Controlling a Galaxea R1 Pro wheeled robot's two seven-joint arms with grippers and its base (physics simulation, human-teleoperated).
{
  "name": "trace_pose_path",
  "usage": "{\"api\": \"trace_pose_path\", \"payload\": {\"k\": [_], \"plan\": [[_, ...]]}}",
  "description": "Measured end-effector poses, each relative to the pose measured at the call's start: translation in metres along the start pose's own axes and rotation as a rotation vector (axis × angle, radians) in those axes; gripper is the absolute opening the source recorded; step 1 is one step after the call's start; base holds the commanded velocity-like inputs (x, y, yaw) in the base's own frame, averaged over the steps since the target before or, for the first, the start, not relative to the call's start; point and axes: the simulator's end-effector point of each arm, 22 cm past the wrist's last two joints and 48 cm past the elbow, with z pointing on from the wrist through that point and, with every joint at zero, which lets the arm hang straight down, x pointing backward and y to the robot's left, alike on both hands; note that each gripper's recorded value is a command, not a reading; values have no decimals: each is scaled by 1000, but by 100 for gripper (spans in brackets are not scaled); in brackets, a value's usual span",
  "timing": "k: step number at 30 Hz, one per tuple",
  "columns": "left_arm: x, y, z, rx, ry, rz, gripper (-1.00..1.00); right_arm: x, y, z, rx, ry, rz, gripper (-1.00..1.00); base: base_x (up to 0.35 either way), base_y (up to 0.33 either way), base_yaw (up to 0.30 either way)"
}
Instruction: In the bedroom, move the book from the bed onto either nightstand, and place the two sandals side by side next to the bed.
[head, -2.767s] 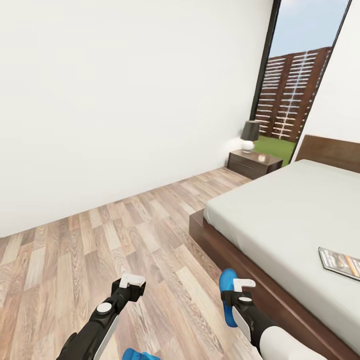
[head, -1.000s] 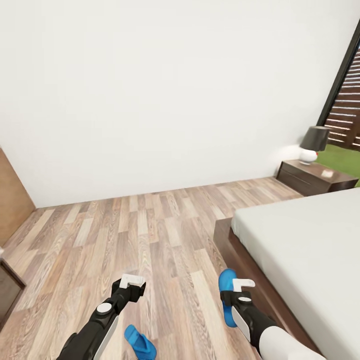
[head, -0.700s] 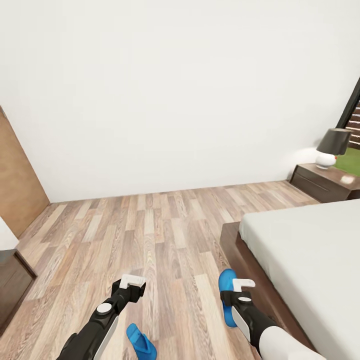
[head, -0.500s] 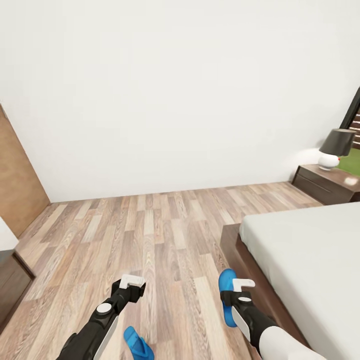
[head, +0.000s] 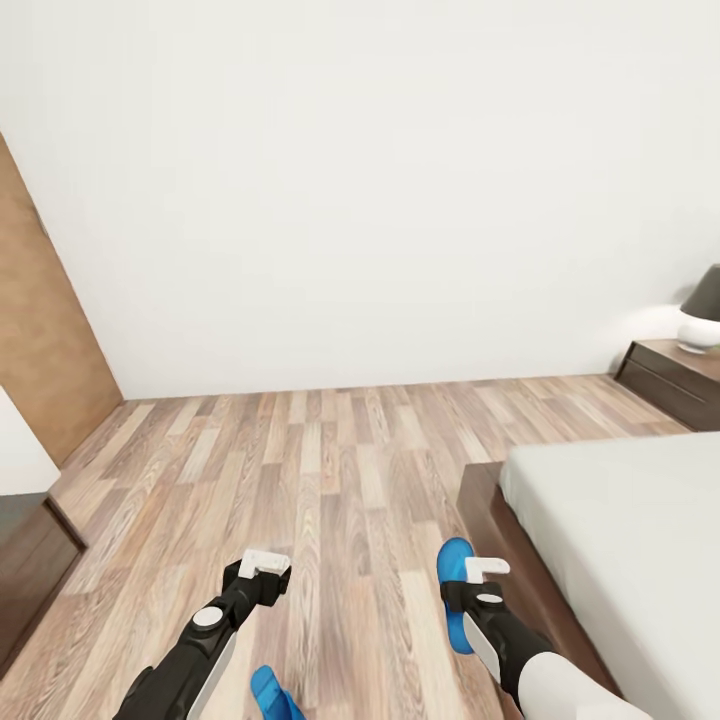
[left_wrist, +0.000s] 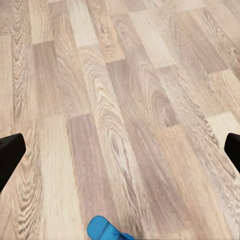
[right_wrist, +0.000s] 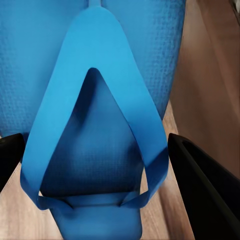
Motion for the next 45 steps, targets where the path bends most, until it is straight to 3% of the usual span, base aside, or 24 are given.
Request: {"api": "trace_pose_path", "payload": {"k": [12, 34, 45], "plan": [[1, 0, 0, 0, 3, 0, 100, 1, 0, 0, 0, 1, 0, -100, 151, -88, 182], [-1, 0, 0, 2, -2, 0, 100, 1, 1, 0, -1, 1, -1, -100, 141, -96, 43], [0, 0, 0, 2, -1, 0, 100, 1, 1, 0, -1, 3, -1, -100, 83, -40, 224]]}}
